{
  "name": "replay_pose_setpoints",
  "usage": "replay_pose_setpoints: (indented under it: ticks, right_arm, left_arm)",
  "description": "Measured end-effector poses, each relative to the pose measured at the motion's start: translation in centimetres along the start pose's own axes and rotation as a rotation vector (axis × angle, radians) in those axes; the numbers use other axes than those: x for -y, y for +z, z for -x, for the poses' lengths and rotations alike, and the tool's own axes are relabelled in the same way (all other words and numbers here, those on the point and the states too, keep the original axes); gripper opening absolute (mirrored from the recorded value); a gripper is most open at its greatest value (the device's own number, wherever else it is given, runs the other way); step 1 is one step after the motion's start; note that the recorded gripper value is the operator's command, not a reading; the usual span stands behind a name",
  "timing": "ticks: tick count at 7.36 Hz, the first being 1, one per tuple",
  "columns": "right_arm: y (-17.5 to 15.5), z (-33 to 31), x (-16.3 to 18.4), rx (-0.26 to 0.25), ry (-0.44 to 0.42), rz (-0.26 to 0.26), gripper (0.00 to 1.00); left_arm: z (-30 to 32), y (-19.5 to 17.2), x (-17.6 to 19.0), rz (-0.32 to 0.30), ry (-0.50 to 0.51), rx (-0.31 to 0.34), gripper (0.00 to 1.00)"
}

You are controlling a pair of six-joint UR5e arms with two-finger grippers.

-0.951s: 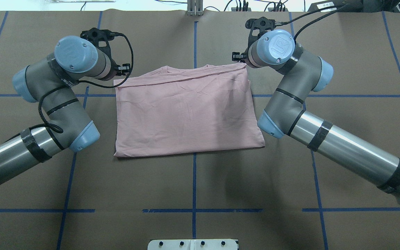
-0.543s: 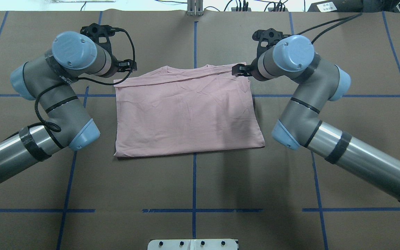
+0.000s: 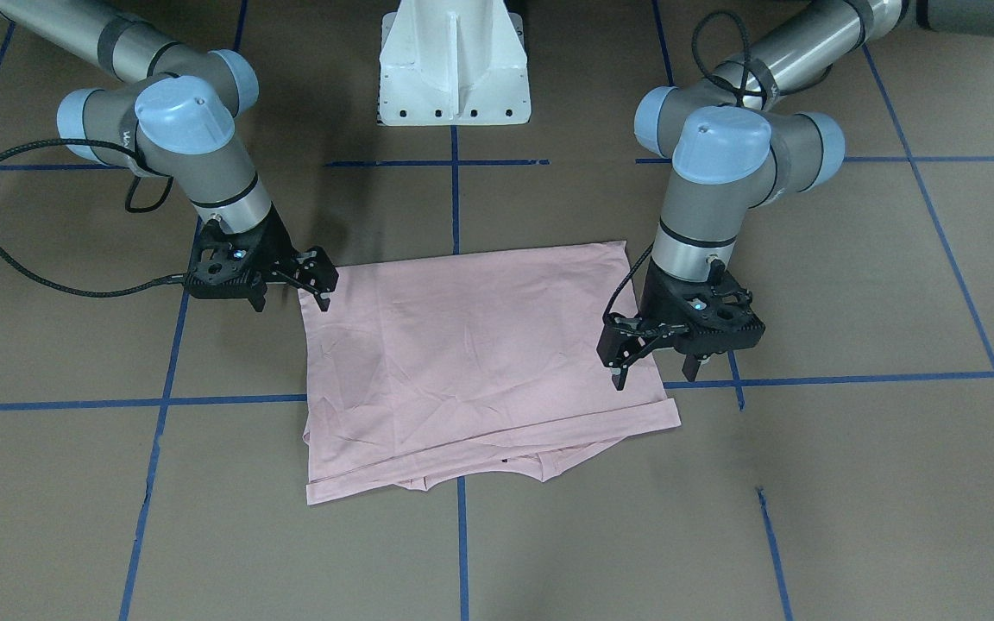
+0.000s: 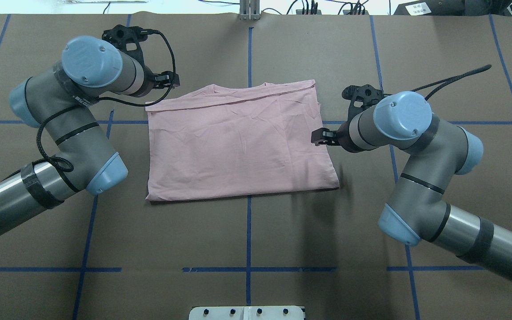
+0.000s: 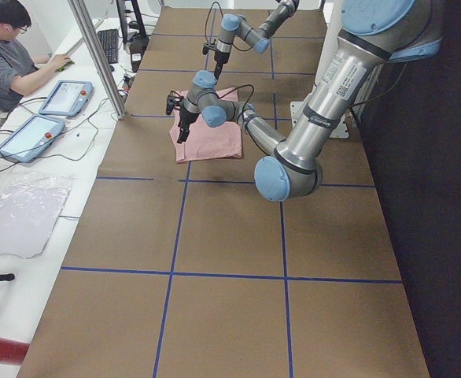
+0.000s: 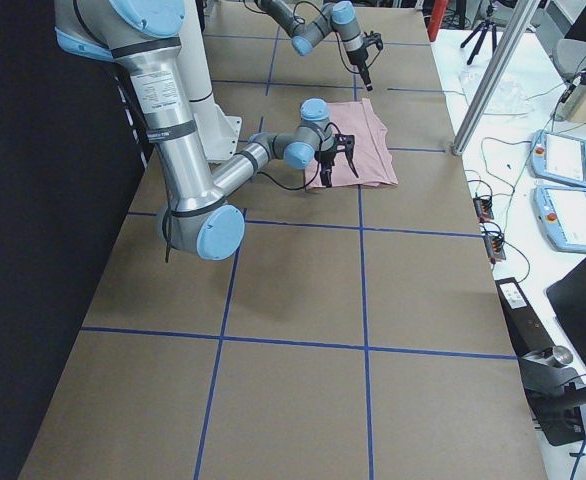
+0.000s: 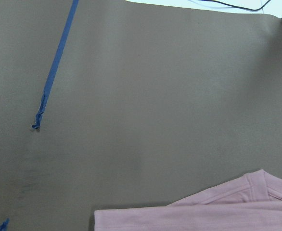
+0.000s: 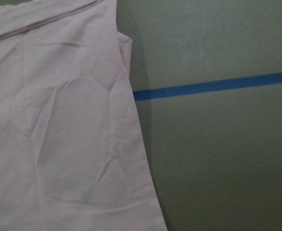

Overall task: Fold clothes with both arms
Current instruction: 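Move the right gripper to the folded shirt's nearest corner and grasp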

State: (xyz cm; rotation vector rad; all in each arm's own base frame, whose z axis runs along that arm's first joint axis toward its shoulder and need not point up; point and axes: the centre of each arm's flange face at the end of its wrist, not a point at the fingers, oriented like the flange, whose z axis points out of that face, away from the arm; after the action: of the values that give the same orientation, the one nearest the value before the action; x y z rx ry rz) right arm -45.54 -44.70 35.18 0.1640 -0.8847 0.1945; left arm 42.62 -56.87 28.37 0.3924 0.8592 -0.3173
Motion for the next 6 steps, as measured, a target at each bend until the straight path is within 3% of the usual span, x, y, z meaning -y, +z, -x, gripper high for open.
replay_pose_setpoints:
  ticks: [3, 4, 6]
  right_arm:
    - [1.9, 0.1, -3.2, -0.025, -0.022, 0.052, 0.93]
    - [2.4, 0.2, -3.9, -0.031, -0.028, 0.062, 0.82]
    - [2.7, 0.3, -4.4, -0.032, -0.034, 0.073, 0.13]
  left_arm:
    - [-0.3, -0.5, -0.2, 0.006, -0.020, -0.014, 1.00]
    - [-0.4, -0.5, -0.2, 0.006, -0.021, -0.015, 1.00]
    - [-0.4, -0.6, -0.2, 0.007, -0.021, -0.016, 1.00]
